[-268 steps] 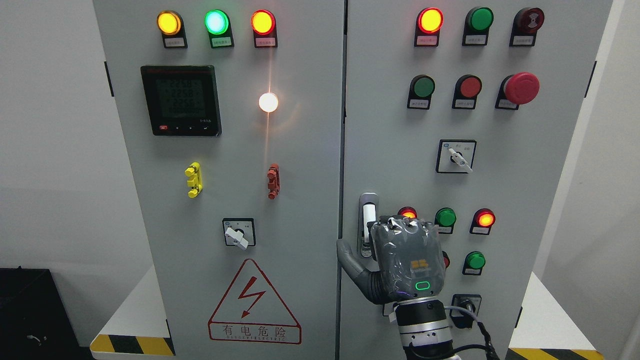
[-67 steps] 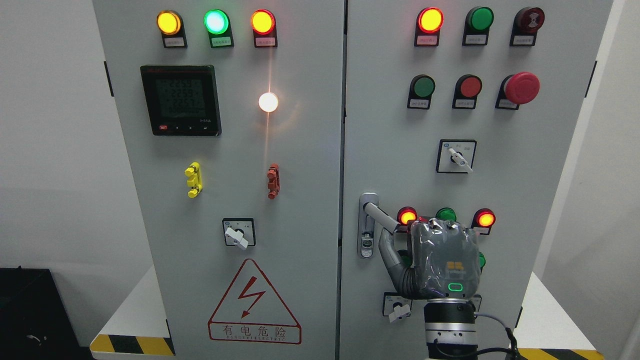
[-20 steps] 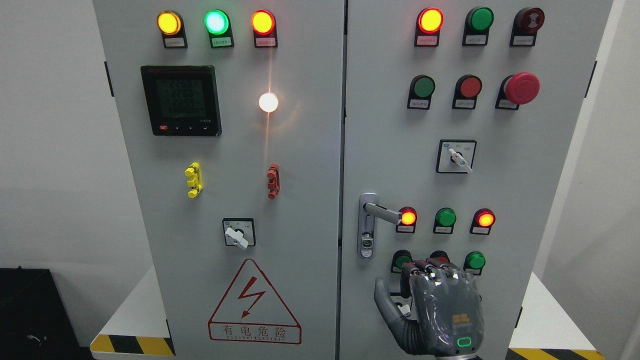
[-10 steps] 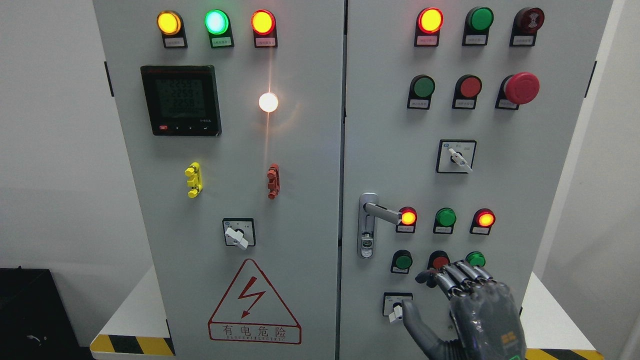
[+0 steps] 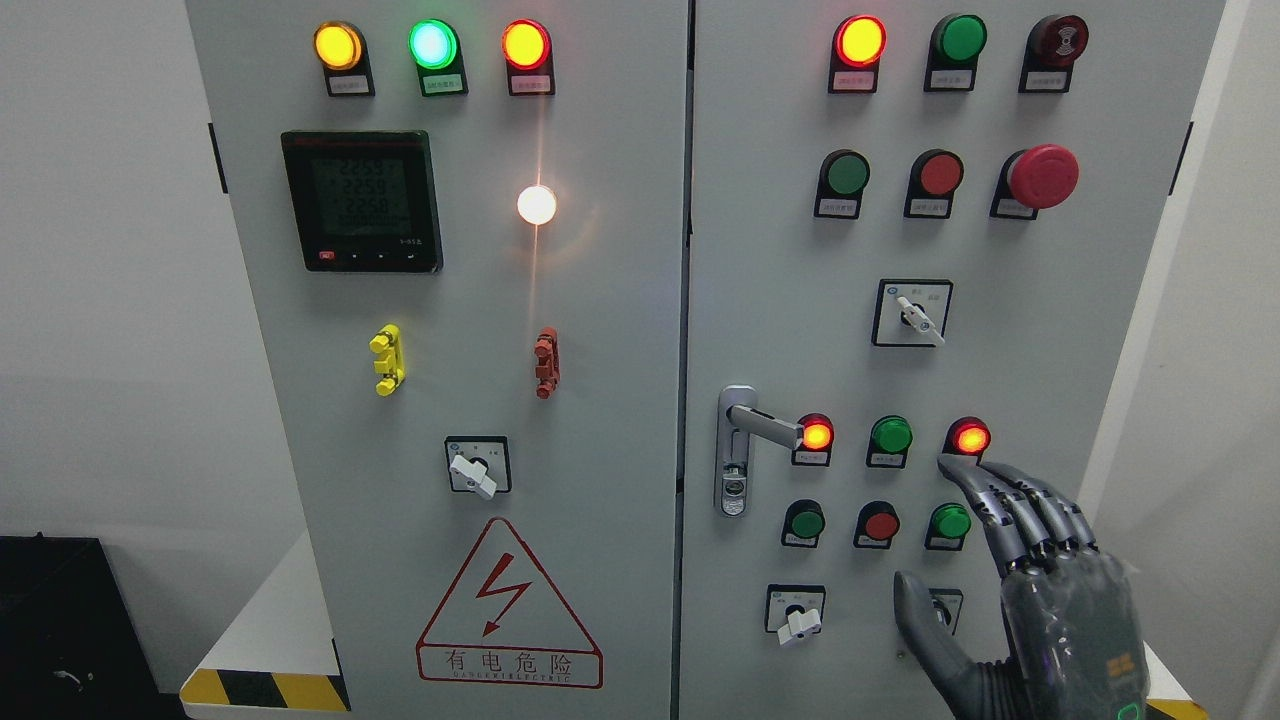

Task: Release door handle
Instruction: 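Withdraw the right hand away from the handle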

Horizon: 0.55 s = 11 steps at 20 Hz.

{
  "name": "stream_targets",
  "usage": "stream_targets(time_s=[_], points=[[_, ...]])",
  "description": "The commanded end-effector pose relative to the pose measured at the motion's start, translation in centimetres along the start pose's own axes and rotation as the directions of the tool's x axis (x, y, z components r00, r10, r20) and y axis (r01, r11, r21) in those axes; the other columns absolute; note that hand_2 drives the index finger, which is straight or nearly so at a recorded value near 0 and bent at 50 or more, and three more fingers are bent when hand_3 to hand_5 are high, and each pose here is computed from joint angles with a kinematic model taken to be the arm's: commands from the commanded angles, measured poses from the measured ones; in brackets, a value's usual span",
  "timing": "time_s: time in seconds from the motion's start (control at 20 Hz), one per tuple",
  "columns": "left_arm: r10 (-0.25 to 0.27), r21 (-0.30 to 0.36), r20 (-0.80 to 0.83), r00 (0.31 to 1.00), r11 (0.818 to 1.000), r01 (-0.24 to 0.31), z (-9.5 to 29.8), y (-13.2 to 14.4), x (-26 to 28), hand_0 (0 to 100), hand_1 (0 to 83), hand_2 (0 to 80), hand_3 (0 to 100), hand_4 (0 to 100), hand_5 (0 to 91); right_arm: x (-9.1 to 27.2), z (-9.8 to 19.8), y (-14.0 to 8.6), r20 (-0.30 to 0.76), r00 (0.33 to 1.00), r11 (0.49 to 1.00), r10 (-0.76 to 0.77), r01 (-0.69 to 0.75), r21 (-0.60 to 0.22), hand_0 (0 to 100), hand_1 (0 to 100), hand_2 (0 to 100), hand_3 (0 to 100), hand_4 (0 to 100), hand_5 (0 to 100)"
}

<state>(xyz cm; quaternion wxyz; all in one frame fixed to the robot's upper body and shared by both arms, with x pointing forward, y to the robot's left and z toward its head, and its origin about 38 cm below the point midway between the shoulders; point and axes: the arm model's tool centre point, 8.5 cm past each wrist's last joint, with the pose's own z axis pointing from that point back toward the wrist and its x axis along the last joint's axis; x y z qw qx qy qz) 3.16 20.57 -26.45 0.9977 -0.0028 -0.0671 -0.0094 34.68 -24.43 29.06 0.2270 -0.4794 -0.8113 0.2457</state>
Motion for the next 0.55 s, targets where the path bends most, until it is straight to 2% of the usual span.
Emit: stream_targets(time_s=[0.0,0.5], points=[[0.001,0.0,-0.016,1.0,1.0,-0.001,0.1,-0.01,-1.08,12,55.6,0.0,0,0,0.0,-1.55,0.28,-1.47,-0.037,0.999,0.999,0.038,-0.038,-0.019,55,16,2,11,12,0],[0.001,0.0,-0.016,1.0,1.0,-0.001,0.1,-0.01,-1.08,12,55.6,0.0,0,0,0.0,-0.81,0.21,-1.68,-0.02,0.999,0.999,0.03,-0.031,-0.035,54,16,4,12,13,0]])
